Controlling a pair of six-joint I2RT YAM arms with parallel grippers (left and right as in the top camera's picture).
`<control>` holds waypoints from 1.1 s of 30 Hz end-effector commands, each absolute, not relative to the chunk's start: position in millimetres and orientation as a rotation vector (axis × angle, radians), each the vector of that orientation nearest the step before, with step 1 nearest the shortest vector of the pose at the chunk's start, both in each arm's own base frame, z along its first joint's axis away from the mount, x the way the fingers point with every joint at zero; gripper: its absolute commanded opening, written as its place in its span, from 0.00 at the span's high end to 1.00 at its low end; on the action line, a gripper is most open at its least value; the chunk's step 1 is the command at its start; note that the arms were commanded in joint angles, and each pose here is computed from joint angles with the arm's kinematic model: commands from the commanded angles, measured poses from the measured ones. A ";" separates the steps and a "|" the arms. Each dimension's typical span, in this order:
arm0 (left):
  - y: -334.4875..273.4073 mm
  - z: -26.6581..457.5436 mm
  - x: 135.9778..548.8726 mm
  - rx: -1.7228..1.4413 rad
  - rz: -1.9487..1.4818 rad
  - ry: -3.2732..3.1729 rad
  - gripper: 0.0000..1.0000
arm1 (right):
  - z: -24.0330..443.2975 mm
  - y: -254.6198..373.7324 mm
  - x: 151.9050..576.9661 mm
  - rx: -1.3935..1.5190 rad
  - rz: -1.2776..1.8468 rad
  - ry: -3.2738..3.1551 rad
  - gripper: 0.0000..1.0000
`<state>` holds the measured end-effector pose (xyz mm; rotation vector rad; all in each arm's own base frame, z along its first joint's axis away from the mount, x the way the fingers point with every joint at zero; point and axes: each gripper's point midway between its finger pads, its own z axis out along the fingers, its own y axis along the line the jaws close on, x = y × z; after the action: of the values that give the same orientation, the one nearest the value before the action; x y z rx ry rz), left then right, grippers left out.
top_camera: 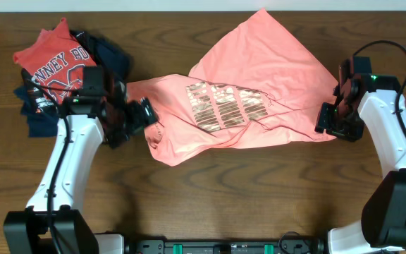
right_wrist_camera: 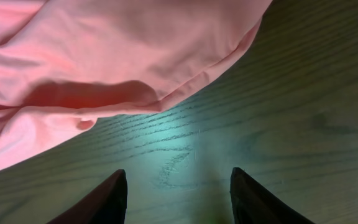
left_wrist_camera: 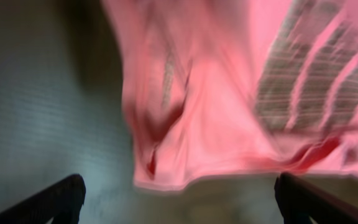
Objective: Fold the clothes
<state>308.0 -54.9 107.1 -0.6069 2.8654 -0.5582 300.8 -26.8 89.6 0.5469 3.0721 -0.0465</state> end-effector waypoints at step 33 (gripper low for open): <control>-94.8 31.0 247.2 -0.690 -0.801 2.901 0.94 | 94.1 -70.6 299.7 0.751 -0.113 3.005 0.45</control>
<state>236.4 -101.3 10.3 -0.7086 2.9701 -0.6995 297.9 -56.3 90.0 0.6799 3.0399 -0.0859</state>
